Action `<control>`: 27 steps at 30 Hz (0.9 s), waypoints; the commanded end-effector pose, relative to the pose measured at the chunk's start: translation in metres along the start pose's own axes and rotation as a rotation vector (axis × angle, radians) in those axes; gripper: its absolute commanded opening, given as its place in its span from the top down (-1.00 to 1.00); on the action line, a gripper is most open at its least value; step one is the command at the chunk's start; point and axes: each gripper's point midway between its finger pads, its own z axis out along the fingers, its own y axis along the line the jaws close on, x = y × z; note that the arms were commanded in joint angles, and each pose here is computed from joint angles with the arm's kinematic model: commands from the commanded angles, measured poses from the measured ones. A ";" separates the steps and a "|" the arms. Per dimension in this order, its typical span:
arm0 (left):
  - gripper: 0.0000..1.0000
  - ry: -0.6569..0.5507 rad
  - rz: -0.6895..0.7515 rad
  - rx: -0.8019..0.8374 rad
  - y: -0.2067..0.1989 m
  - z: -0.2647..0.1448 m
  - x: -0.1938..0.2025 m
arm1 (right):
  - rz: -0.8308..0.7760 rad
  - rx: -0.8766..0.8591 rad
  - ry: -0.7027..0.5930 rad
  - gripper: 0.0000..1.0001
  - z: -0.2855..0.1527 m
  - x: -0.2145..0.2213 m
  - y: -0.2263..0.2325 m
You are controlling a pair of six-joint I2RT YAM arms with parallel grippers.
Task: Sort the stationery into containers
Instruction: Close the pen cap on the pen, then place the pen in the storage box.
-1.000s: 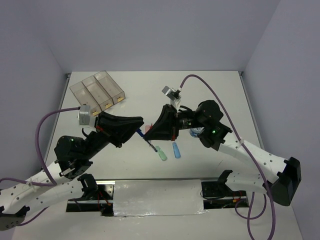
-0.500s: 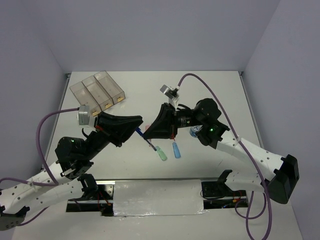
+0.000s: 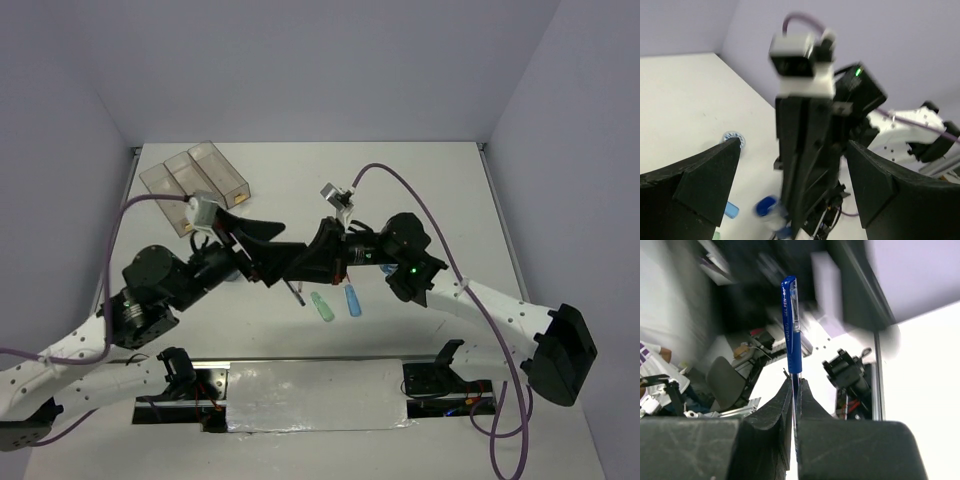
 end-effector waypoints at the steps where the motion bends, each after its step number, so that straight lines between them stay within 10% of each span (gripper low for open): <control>1: -0.99 -0.175 0.039 -0.053 -0.016 -0.019 -0.078 | -0.033 0.036 -0.021 1.00 0.002 0.003 -0.016; 14: -0.99 -0.100 0.125 -0.944 0.117 -0.157 -0.086 | -0.249 0.523 0.080 1.00 0.026 -0.051 -0.149; 21: -0.99 -0.005 0.258 -0.947 0.142 -0.175 -0.050 | -0.357 0.719 0.238 1.00 0.080 -0.077 -0.313; 27: -0.99 -0.028 0.257 -0.849 0.145 -0.175 -0.030 | -0.594 0.734 0.077 1.00 0.101 -0.123 -0.376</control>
